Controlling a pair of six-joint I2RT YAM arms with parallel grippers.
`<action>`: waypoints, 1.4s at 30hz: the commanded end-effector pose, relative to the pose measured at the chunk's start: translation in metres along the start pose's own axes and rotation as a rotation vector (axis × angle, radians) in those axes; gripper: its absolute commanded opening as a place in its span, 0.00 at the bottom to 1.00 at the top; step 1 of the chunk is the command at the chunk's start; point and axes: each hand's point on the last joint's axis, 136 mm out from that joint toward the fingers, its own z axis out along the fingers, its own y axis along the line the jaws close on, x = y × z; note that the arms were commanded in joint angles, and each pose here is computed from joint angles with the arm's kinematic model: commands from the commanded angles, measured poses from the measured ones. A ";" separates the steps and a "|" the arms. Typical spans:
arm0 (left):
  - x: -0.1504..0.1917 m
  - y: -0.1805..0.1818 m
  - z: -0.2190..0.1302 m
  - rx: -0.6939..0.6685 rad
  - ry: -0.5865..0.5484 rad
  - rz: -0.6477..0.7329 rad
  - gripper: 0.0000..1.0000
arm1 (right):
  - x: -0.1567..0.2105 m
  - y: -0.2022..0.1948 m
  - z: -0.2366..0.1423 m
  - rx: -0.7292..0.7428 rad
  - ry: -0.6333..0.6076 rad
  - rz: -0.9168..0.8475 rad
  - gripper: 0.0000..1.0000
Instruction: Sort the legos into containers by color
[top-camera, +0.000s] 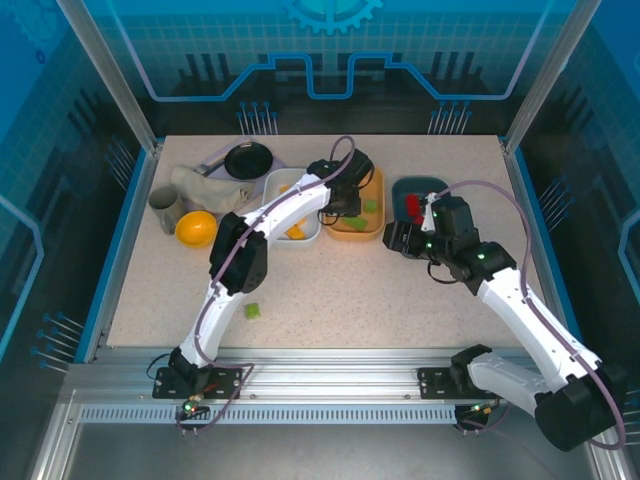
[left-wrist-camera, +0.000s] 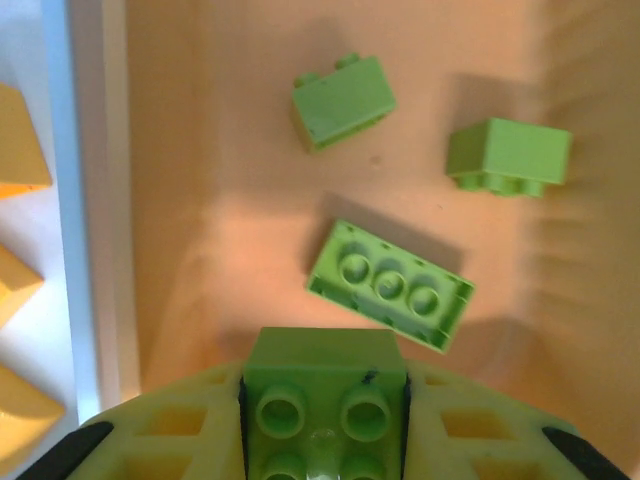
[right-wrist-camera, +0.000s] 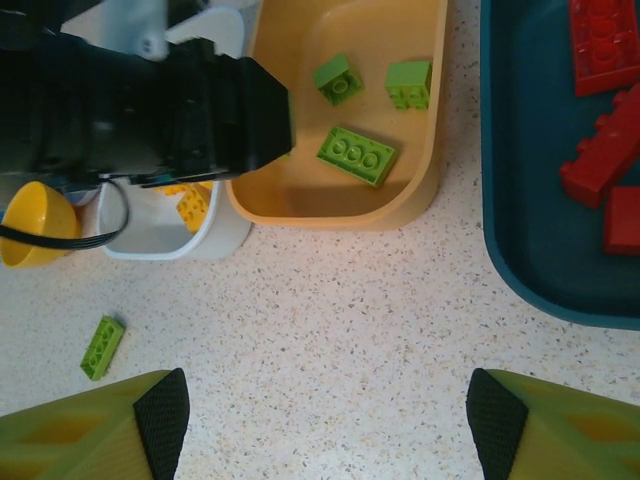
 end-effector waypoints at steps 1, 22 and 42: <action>-0.002 0.020 0.010 -0.063 0.032 -0.023 0.27 | 0.012 -0.008 -0.003 0.002 0.024 0.035 0.76; -0.048 -0.007 -0.027 0.073 -0.082 -0.038 0.56 | 0.034 -0.014 -0.007 -0.003 0.072 0.026 0.78; 0.039 0.147 -0.172 -0.047 -0.222 -0.457 0.68 | 0.120 0.107 0.056 -0.140 0.393 -0.745 0.79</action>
